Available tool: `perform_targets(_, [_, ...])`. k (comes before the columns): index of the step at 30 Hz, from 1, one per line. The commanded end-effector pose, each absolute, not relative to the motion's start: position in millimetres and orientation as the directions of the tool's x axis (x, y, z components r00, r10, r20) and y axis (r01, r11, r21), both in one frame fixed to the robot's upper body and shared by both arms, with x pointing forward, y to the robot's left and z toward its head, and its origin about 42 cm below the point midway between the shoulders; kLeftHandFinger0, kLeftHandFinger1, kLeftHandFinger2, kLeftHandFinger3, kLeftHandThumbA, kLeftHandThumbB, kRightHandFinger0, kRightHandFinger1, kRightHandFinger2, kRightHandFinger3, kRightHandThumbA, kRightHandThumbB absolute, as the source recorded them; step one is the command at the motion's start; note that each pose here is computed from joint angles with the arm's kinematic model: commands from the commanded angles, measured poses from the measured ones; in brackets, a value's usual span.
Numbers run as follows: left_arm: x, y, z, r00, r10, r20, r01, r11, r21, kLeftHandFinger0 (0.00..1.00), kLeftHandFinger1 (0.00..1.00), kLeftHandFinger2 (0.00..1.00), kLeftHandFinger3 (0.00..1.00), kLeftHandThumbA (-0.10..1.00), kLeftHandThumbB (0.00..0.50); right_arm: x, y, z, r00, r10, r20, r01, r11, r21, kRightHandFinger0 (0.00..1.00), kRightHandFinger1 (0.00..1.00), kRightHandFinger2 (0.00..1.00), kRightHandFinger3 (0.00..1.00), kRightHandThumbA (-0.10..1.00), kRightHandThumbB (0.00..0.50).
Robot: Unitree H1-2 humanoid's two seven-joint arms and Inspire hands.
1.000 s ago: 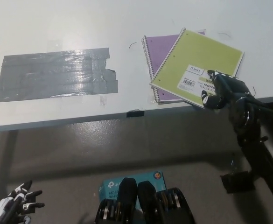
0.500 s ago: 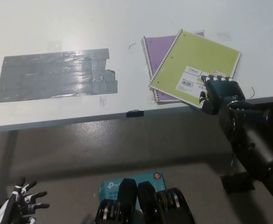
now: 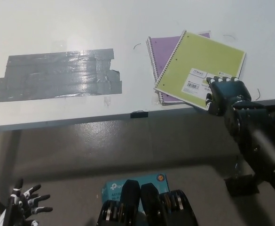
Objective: The robot uses its right hand to align two notebooks stacked together until they are fully overlapped
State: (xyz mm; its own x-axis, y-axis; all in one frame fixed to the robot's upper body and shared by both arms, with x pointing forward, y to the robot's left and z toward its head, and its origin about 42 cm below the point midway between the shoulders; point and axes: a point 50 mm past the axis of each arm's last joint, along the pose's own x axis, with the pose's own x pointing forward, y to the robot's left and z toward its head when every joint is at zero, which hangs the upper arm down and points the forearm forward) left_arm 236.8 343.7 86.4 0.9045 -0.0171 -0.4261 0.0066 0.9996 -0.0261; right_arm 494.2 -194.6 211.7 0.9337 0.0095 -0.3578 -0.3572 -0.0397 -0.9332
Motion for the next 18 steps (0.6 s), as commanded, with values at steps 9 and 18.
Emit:
perform_targets(9, [237.6,344.2,91.0,0.915,-0.062,-0.398,0.065,0.998,-0.005,0.50,0.57,0.67,0.89,1.00,0.343,479.9,-194.2,186.0,0.835,0.200,-0.512,-0.503,-0.098,-0.859,1.00,1.00,1.00,1.00,1.00,0.500])
perform_targets(18, [239.0,343.7,92.1,0.918,-0.059,-0.393,0.064,0.998,-0.001,0.50,0.55,0.62,0.88,1.00,0.348,485.6,-196.3,192.3,0.831,0.265,-0.490,-0.460,-0.170,-0.872,1.00,1.00,1.00,1.00,1.00,0.500])
